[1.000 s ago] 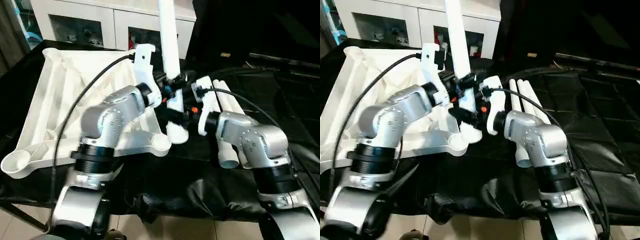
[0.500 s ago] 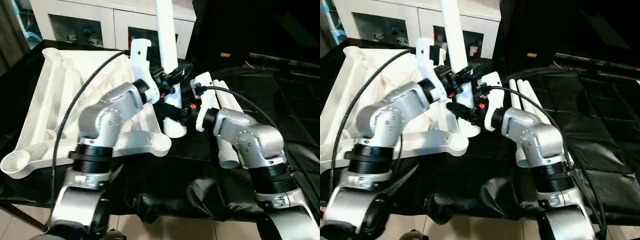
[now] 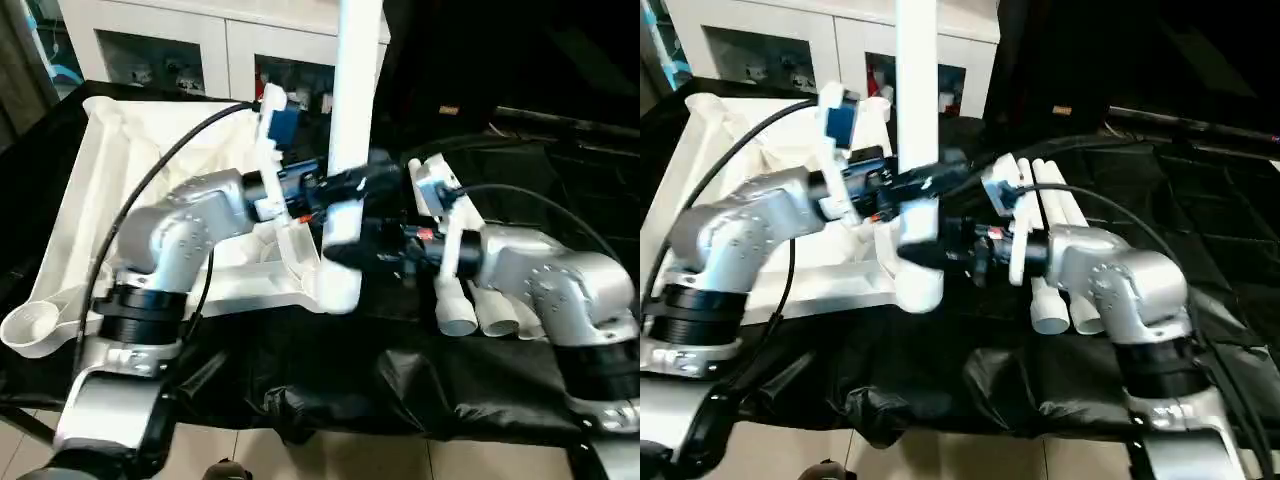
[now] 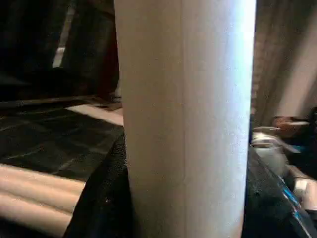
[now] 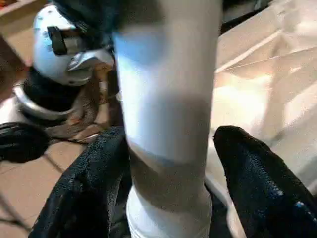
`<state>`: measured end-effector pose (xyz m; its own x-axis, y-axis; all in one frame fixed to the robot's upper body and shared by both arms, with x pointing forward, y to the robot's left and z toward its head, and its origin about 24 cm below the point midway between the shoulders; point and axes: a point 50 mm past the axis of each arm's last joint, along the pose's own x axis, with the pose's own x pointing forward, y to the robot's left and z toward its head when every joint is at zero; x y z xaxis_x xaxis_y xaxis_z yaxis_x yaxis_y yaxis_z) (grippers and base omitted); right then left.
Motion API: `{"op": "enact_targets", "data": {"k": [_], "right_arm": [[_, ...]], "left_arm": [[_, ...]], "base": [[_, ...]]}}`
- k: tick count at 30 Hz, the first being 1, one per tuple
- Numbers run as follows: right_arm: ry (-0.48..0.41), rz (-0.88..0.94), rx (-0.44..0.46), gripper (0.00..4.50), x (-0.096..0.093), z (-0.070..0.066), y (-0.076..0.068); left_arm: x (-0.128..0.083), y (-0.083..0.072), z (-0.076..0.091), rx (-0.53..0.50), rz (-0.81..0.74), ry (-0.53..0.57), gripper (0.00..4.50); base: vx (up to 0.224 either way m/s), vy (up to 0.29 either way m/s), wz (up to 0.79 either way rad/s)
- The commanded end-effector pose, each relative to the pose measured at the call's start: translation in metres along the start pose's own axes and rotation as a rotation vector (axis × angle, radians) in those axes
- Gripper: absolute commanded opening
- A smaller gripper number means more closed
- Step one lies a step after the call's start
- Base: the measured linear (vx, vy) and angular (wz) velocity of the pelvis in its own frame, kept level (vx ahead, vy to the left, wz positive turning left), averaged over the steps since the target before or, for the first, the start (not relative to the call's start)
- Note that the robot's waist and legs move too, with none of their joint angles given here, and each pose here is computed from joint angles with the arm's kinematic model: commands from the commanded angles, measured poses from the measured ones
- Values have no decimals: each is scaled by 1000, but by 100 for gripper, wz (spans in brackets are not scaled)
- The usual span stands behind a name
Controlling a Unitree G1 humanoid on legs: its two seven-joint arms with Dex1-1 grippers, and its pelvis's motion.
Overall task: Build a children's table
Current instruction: Pick table leg
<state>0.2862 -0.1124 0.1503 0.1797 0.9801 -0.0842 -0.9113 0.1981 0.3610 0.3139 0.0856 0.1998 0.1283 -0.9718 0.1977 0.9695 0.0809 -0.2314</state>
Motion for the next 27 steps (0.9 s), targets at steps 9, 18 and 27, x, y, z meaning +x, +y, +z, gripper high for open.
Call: {"op": "enact_targets", "data": {"k": [9,18,27], "right_arm": [[31,32,24,202,3,-4,4],[-8,8,25,192,7,-1,1],[-45,-78,10,191,9,4,-9]], "left_arm": [[5,-8,6,-25,-72,-34,191],[6,-4,5,-16,-17,-48,191],[10,16,2,8,276,-26,191]], "base": [[0,0,0],[0,0,0],[0,0,0]]}}
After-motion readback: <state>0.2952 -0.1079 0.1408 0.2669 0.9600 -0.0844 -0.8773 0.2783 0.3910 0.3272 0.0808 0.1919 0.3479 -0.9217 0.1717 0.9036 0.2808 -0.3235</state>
